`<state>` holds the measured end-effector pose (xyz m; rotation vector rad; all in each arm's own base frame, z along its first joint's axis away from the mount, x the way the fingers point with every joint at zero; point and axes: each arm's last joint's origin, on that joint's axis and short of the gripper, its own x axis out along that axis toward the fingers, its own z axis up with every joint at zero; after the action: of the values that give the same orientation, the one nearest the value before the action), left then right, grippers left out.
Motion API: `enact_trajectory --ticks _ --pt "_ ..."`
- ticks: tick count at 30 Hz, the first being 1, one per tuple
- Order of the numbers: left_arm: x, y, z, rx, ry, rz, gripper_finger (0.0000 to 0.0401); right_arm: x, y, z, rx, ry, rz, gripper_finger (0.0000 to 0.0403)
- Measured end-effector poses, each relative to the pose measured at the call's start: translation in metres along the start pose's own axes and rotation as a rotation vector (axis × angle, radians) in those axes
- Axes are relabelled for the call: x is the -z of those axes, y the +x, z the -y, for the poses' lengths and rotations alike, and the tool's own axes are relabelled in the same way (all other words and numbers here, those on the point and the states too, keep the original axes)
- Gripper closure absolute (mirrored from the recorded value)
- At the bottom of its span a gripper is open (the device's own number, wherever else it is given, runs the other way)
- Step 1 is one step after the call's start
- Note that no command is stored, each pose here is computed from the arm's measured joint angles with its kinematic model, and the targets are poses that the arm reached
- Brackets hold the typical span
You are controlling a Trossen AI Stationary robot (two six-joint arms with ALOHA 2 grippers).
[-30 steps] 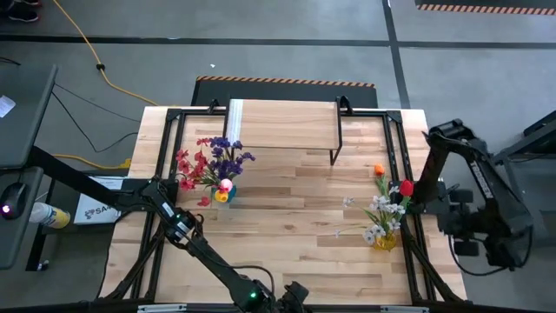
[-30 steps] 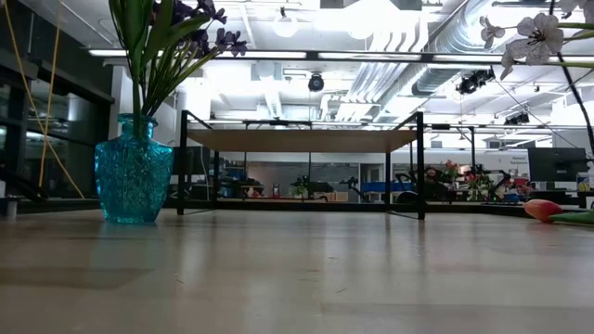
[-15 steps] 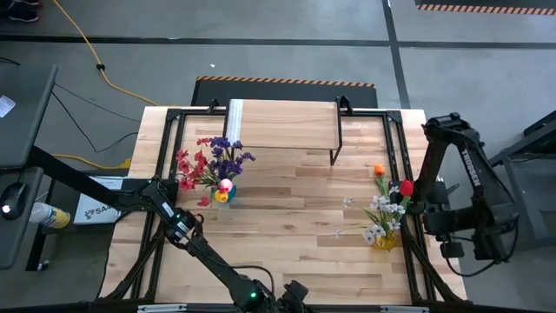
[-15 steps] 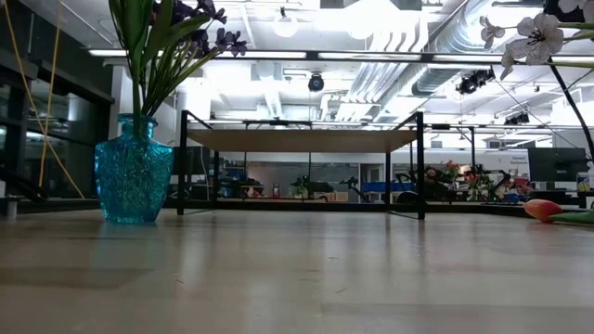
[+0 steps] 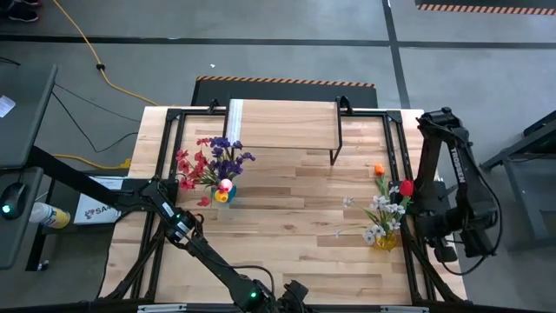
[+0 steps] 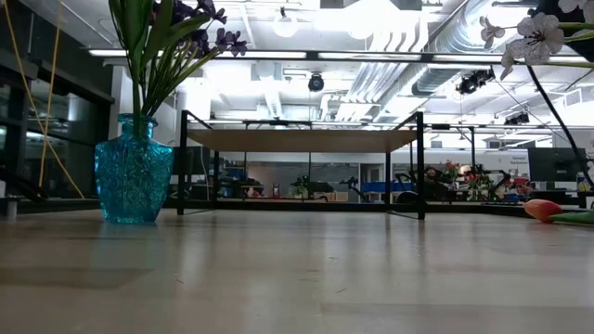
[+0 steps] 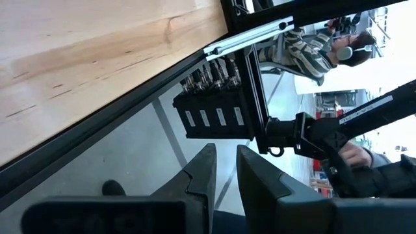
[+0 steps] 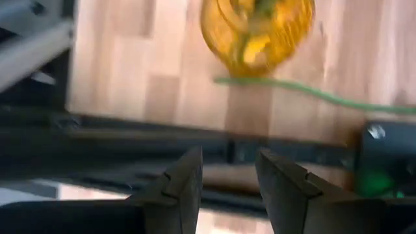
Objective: Pick and place flowers into a vace then onto a shelf
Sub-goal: Adjust the vases
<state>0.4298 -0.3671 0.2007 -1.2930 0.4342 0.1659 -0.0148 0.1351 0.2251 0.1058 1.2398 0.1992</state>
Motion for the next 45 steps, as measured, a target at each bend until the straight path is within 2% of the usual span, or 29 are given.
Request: enact_trajectory --ticks 6,14,22,45 --pt "0.000 0.000 0.000 0.000 -0.017 0.000 0.0307 -0.012 0.002 0.001 -0.136 0.025 0.123 0.0269" --pt "0.000 0.000 0.000 0.001 -0.019 0.009 0.0307 -0.027 0.013 0.006 -0.190 0.088 0.262 0.0269" --pt "0.000 0.000 0.000 0.000 -0.020 0.010 0.0307 -0.025 0.036 0.018 -0.156 0.156 0.119 0.0269" --pt "0.000 0.000 0.000 -0.001 -0.016 0.007 0.0306 -0.043 0.042 0.021 -0.125 0.193 0.234 0.0269"
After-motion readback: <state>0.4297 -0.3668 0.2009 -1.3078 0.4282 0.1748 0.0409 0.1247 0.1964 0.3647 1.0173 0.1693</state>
